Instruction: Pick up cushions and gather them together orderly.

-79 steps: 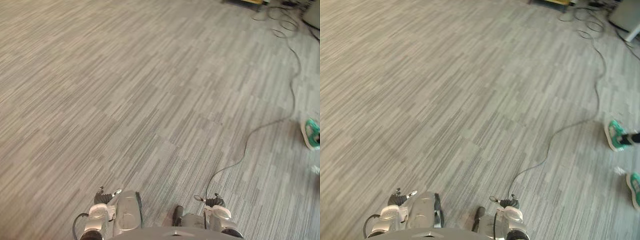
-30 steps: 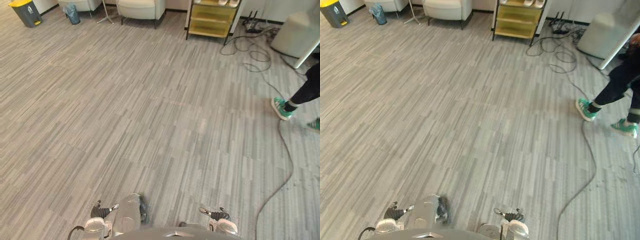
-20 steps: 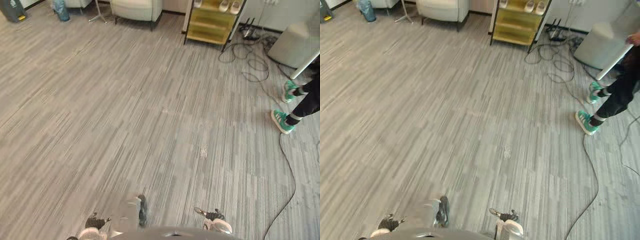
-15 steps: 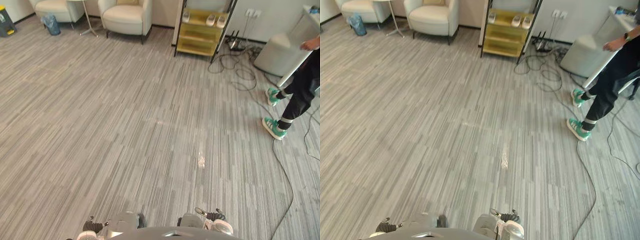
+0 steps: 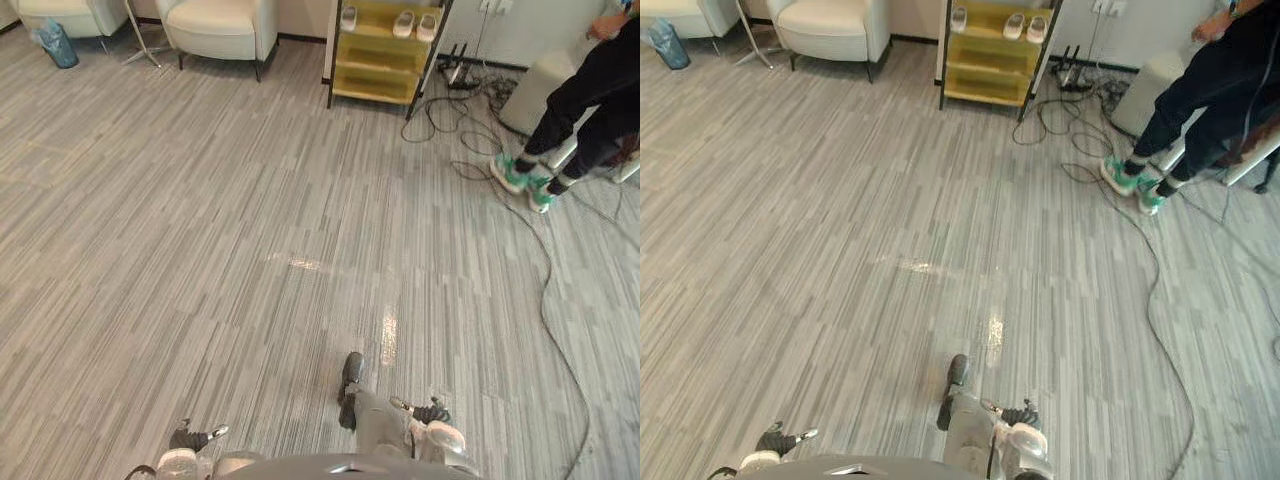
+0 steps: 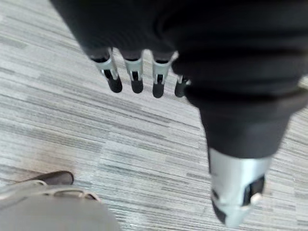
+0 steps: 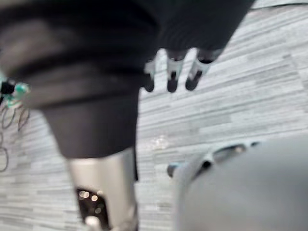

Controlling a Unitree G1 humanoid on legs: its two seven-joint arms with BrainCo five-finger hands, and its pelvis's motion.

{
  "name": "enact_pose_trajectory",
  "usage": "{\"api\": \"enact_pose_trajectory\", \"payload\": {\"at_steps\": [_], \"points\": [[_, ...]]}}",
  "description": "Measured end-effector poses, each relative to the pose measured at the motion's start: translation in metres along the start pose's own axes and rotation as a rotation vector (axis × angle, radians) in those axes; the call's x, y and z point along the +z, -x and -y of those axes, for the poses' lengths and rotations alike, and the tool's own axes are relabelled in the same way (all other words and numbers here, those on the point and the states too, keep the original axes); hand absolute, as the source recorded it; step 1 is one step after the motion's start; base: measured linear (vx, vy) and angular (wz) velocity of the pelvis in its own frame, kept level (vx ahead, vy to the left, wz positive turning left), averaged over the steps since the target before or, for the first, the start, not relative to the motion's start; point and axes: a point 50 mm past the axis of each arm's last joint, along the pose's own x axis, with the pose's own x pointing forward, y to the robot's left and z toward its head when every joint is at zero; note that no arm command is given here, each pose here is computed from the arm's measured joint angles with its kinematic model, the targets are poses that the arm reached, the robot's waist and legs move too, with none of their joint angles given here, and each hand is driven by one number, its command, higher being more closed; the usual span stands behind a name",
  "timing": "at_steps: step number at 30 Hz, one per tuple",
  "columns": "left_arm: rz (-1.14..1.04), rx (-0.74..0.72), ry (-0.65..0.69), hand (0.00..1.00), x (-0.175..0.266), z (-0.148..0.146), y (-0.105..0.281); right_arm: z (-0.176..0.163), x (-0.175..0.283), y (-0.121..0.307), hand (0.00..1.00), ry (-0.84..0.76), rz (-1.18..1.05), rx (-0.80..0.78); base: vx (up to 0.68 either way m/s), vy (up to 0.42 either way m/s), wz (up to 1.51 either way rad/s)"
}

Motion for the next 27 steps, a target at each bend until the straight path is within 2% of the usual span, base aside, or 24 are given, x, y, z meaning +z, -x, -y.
{"api": "enact_pose_trajectory", "payload": {"at_steps": [4, 11, 18, 22, 27], "points": [[-0.018, -0.012, 0.047, 0.00, -0.003, 0.006, 0.001, 0.003, -0.001, 0.000, 0.00, -0.009, 0.001, -0.010, 0.50, -0.343, -0.20], [0.050, -0.005, 0.071, 0.00, 0.009, 0.005, 0.003, 0.007, -0.011, 0.002, 0.00, 0.009, -0.035, -0.013, 0.38, -0.075, -0.27], [0.079, -0.029, 0.015, 0.00, 0.013, 0.010, 0.004, 0.014, -0.026, 0.002, 0.00, 0.041, -0.101, -0.027, 0.40, 0.136, -0.42], [0.033, -0.002, -0.036, 0.00, 0.001, -0.007, 0.001, 0.005, -0.041, 0.009, 0.00, 0.062, -0.145, 0.000, 0.52, 0.254, -0.33], [0.020, -0.011, -0.092, 0.00, -0.002, -0.008, 0.000, 0.005, -0.038, 0.008, 0.00, 0.075, -0.136, -0.002, 0.40, 0.229, -0.03]]}}
